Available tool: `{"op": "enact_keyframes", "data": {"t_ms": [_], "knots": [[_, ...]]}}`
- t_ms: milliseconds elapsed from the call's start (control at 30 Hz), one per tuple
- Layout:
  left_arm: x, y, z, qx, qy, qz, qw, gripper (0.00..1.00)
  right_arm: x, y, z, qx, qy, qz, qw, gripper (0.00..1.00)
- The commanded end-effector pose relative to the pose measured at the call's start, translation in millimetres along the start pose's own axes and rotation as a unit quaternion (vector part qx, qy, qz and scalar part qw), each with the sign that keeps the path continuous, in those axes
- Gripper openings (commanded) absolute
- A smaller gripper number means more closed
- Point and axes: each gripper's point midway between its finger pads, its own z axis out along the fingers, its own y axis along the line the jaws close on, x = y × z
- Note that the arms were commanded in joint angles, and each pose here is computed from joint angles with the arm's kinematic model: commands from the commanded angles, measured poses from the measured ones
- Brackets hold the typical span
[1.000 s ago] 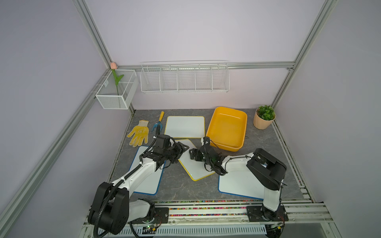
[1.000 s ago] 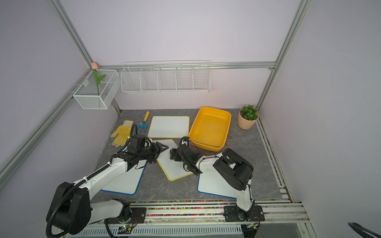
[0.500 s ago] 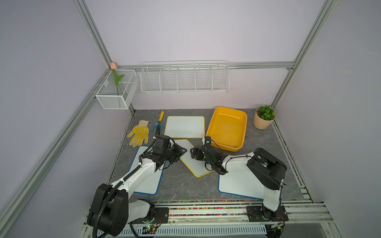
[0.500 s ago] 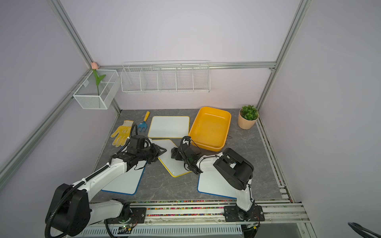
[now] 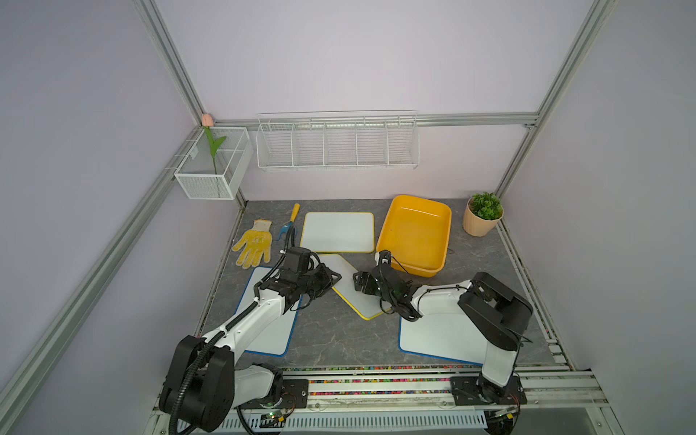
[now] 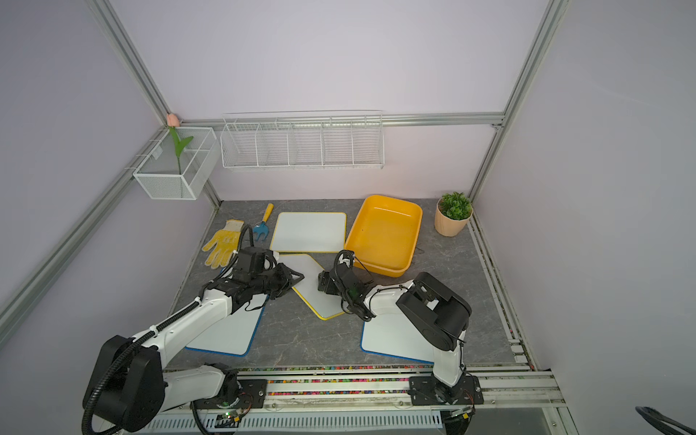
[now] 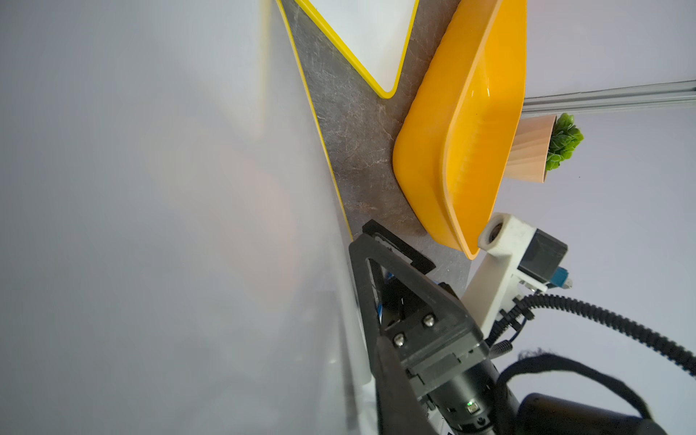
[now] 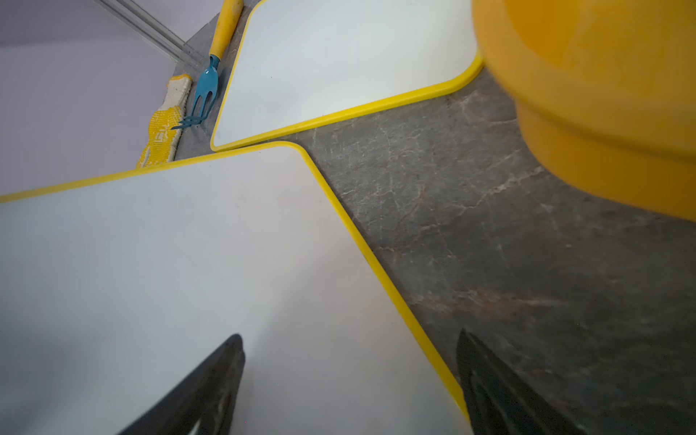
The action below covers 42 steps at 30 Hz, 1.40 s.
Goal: Put the whiteboard into the storage box
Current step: Pick up the whiteboard at the center of the board.
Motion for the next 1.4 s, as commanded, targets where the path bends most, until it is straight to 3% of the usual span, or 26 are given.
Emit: {"op": "enact_keyframes", "data": {"t_ms": [0, 200, 467, 767, 967, 1233, 1367], "knots": [[-23, -52, -18, 0.079, -0.044, 0.024, 0.996, 0.03, 63, -27, -13, 0.039, 0.102, -0.093, 0.990, 0.89], [-23, -52, -24, 0.070, -0.051, 0.039, 0.996, 0.00, 54, -19, -24, 0.026, 0.082, -0.116, 0.989, 0.89], [-19, -37, -30, 0.029, -0.051, 0.011, 0.998, 0.00, 46, -16, -35, 0.026, 0.062, -0.150, 0.986, 0.89], [-9, -12, -36, -0.011, -0.054, -0.019, 0.998, 0.14, 45, -17, -39, 0.029, 0.051, -0.157, 0.986, 0.89], [-8, -4, -35, -0.019, -0.059, -0.038, 0.997, 0.18, 47, -17, -38, 0.028, 0.051, -0.155, 0.986, 0.89], [-9, 0, -39, -0.027, -0.072, -0.057, 0.995, 0.41, 50, -20, -37, 0.028, 0.053, -0.150, 0.987, 0.89], [-11, 7, -43, -0.043, -0.085, -0.062, 0.994, 0.43, 52, -21, -35, 0.028, 0.055, -0.144, 0.988, 0.89]]}}
